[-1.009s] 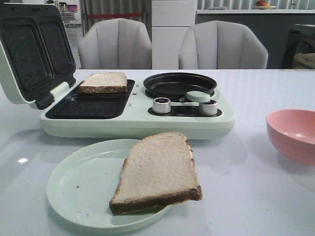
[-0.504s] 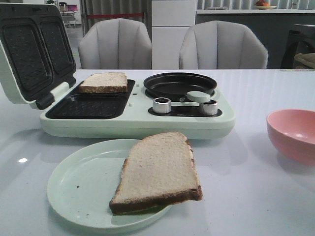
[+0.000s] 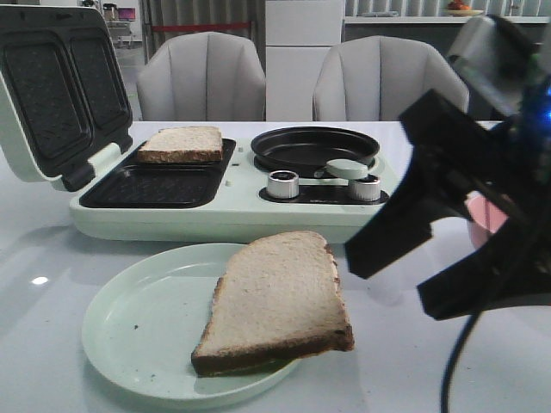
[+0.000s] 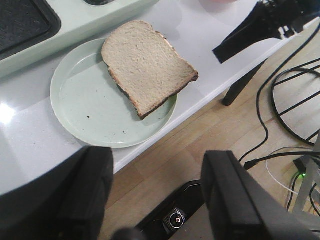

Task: Make breakfast with bread and shrimp
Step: 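Reach the right gripper to the remaining bread slice and grasp it, then carry the bread with the right gripper onto the first slice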

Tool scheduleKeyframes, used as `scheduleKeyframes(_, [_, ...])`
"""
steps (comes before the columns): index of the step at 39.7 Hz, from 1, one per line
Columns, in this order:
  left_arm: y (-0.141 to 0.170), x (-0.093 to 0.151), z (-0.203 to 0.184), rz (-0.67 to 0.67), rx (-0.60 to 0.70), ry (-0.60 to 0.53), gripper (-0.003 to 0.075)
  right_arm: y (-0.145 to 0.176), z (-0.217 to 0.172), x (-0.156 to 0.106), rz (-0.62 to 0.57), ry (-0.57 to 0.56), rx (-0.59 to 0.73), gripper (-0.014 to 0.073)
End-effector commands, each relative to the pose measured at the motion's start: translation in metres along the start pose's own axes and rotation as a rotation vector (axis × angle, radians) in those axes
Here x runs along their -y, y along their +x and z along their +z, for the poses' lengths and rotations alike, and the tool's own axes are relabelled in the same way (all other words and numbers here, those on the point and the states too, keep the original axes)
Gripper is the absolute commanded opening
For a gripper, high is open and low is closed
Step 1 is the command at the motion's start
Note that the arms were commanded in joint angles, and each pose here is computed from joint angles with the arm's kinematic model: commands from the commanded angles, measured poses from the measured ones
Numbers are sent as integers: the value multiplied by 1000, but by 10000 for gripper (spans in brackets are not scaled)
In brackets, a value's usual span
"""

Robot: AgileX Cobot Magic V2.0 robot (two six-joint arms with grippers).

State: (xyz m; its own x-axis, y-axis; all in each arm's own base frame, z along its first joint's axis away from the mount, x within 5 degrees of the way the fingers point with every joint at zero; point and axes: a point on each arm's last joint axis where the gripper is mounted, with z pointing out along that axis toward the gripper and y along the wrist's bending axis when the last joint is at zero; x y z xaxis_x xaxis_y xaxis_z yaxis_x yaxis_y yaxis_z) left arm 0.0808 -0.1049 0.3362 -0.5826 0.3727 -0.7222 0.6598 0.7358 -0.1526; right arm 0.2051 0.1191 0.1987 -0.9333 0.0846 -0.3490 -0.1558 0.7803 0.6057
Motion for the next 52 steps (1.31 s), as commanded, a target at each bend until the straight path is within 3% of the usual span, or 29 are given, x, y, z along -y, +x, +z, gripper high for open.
scheduleKeyframes(1, [-12,4,-7,10,97,34,435,-18,6,-13,5,-76,21,549])
scheduleKeyframes(18, [-12,4,-7,10,97,34,435,-48,53,-4,47,-71,-72,542])
scheduleKeyframes(22, [-12,4,-7,10,97,34,435,-52,59,-3,51,-69,-80,489])
scheduleKeyframes(38, [-12,3,-7,20,101,23,435,-54,58,-4,37,-70,-74,104])
scheduleKeyframes(43, [-12,3,-7,22,102,20,435,-58,38,-18,-7,-101,-13,54])
scheduleKeyframes(52, [-12,3,-7,25,104,17,435,-72,-9,-55,-104,-194,133,53])
